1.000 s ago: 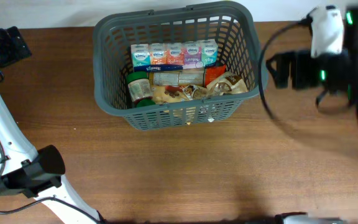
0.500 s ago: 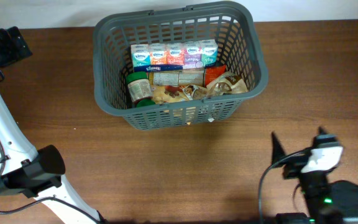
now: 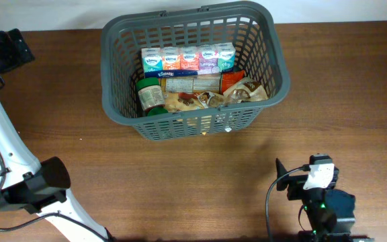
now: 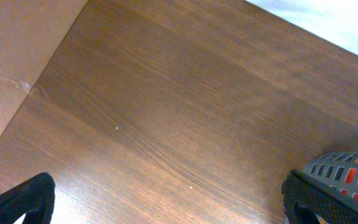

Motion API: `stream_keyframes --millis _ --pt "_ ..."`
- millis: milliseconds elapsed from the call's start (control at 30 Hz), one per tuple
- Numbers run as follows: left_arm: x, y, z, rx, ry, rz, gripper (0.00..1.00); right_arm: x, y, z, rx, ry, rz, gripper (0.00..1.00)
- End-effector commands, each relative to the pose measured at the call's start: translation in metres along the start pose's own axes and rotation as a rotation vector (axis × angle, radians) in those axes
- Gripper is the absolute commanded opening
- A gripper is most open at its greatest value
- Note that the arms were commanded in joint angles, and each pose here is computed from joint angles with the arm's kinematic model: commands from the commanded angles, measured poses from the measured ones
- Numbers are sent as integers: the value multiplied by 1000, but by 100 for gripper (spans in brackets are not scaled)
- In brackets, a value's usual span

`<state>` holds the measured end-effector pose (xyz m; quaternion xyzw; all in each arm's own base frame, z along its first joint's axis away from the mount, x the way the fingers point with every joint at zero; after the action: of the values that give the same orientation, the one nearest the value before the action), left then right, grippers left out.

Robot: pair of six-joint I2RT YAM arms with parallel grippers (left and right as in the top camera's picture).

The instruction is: Pack container

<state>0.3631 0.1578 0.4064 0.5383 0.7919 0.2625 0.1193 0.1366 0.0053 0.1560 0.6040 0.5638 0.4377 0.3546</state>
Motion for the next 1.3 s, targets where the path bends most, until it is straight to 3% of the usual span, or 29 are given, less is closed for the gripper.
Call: stream_keyframes --millis 0,767,867,1000,1200,1267 --pt "1 0 0 1 -1 -9 99 -1 -4 2 -5 -4 11 98" --pt "1 0 0 0 1 -9 99 -1 -3 1 -19 -3 10 99" --pt "-3 -5 -23 -39 -5 0 99 -1 -3 1 -20 -2 10 99" --pt "-23 -39 -68 -42 -46 60 99 -1 -3 1 -20 -2 10 99" --pt "-58 -169 -97 105 -145 254 99 -1 -3 1 -19 -2 10 98" --pt "-53 -212 -96 39 -155 266 99 -1 -3 1 -19 -2 10 99"
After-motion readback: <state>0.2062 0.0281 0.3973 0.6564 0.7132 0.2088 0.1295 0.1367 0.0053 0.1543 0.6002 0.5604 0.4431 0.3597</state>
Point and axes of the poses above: each gripper's point midway between its finger pads, its own z axis out along the fingers, its own x axis along the line the jaws close on, y = z × x, the point moved 9 cm from there along -z, back along the fingers, and after that the axes turned 8 degrees about z, right-handed, at the moved point
